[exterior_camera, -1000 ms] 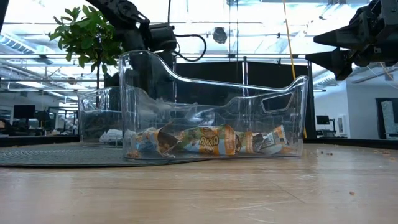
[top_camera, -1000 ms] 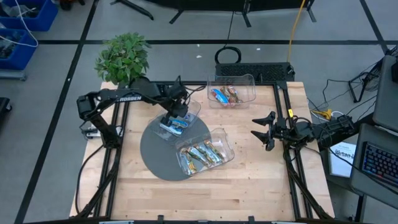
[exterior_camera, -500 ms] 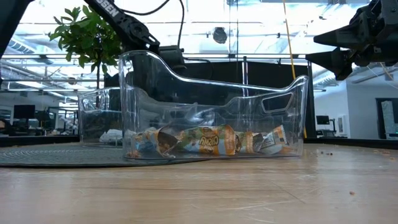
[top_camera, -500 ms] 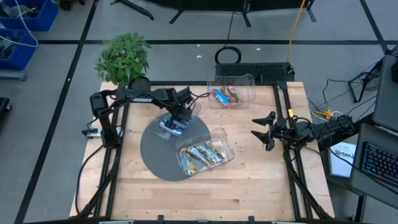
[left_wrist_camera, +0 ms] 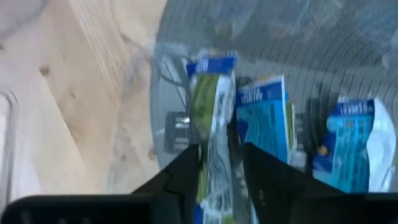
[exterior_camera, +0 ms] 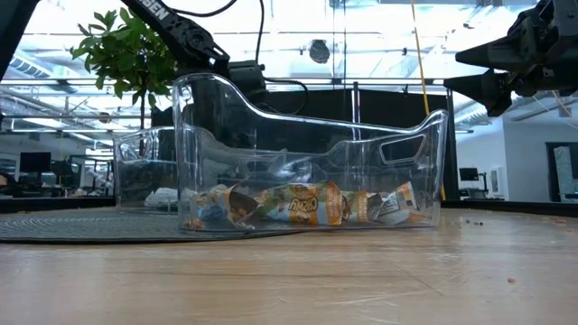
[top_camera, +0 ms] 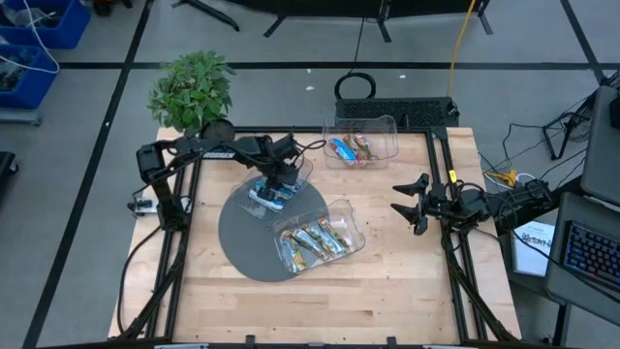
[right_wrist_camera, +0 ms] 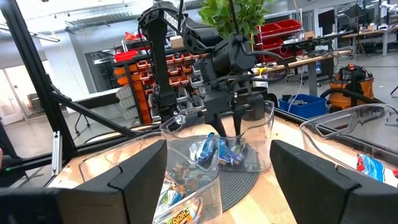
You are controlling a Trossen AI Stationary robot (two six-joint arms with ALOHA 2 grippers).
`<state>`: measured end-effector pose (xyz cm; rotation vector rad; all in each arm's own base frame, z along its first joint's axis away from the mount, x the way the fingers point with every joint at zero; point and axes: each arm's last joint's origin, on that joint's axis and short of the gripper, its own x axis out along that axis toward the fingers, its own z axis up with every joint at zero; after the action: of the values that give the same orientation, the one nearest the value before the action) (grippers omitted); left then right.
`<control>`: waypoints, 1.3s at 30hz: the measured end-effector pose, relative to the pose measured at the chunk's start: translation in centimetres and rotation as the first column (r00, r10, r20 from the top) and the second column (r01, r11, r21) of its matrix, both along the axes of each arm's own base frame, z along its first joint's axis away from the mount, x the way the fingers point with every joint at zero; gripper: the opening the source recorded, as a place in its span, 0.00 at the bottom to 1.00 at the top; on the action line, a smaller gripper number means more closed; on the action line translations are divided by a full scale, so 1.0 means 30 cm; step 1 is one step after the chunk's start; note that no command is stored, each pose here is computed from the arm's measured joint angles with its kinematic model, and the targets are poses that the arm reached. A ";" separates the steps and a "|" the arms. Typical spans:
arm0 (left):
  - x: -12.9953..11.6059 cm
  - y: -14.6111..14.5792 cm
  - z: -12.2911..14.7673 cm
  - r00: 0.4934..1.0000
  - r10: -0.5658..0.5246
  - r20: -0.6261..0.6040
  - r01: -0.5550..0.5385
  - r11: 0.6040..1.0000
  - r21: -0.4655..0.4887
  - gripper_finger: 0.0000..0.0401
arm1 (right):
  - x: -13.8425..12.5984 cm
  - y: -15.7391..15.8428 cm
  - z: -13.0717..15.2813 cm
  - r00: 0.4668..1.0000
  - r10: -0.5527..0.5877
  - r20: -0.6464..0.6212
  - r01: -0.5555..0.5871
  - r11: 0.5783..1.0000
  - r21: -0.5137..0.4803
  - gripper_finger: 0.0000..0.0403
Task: Pick and place Granola Bars by type
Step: Put the blue granola bar into the top left transparent bin, then return to Home Position
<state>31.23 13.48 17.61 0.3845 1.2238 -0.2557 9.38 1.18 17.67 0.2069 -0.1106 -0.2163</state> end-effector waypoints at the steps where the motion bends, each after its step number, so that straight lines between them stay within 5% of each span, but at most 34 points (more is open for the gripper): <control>1: -0.003 0.000 -0.001 1.000 0.008 -0.012 -0.008 1.000 0.001 0.34 | 0.000 0.000 0.000 1.000 0.000 0.000 0.000 1.000 0.000 0.69; 7: -0.013 -0.019 0.026 0.998 0.057 -0.034 -0.057 0.998 -0.008 0.47 | 0.000 0.000 0.000 1.000 0.000 0.000 0.000 1.000 0.000 0.69; 22: -0.082 -0.122 0.257 0.986 0.132 0.100 -0.148 0.975 0.166 0.73 | 0.000 0.000 0.000 1.000 0.000 0.000 0.000 1.000 0.000 0.69; 39: -0.252 -0.296 0.466 0.934 0.243 0.261 -0.288 0.946 0.150 0.81 | 0.000 0.000 0.000 1.000 0.000 0.000 0.000 1.000 0.000 0.69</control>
<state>23.66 4.60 31.60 0.3928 1.0487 0.1393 9.39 1.19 17.66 0.2068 -0.1103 -0.2160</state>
